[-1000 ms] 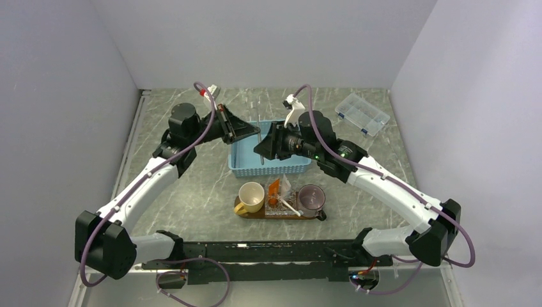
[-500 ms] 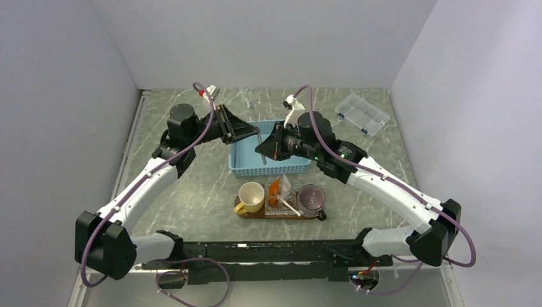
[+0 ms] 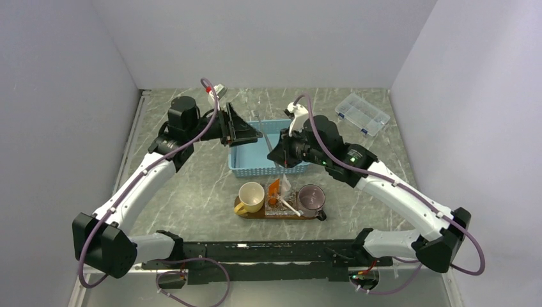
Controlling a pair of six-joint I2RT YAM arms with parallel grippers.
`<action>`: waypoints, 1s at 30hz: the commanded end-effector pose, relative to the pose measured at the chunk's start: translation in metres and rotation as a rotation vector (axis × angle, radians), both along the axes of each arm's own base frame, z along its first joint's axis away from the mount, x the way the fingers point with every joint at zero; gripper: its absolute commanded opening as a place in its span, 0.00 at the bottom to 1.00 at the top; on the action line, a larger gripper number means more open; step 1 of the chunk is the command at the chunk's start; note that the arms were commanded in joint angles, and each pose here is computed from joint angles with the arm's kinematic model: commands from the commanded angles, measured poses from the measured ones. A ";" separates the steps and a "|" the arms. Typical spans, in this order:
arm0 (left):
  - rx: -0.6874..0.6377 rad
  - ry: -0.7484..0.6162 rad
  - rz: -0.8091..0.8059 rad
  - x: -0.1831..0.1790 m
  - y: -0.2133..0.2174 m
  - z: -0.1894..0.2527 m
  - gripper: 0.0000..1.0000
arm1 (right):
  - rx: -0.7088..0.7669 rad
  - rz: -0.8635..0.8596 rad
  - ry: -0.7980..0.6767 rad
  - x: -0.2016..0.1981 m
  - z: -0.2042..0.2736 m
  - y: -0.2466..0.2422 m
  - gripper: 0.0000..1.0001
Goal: Prepare toiletry sets of a toothbrush and toothpaste on the tray
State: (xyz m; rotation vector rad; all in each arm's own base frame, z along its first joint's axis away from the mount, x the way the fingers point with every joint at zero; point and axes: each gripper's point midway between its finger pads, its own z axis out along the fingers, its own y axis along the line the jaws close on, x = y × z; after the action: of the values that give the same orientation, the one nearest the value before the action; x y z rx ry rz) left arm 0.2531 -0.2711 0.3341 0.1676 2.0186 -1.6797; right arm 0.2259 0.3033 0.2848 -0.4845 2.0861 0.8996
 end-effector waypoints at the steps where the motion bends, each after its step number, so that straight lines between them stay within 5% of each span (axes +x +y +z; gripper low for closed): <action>1: 0.054 -0.072 -0.071 -0.010 0.003 0.003 0.73 | -0.073 0.094 -0.102 -0.019 0.006 -0.021 0.00; 12: 0.083 -0.087 -0.113 -0.028 0.019 -0.015 0.81 | -0.162 0.212 -0.142 -0.053 -0.026 -0.048 0.00; 30: 0.098 -0.110 -0.241 -0.083 0.034 -0.020 0.83 | -0.296 0.210 -0.297 -0.080 -0.026 -0.026 0.00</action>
State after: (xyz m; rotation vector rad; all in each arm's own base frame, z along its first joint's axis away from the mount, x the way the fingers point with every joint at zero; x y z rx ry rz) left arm 0.1882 -0.2420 0.3030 0.4277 2.1198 -1.6566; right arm 0.1327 0.2768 0.2330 -1.0179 1.9921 0.6637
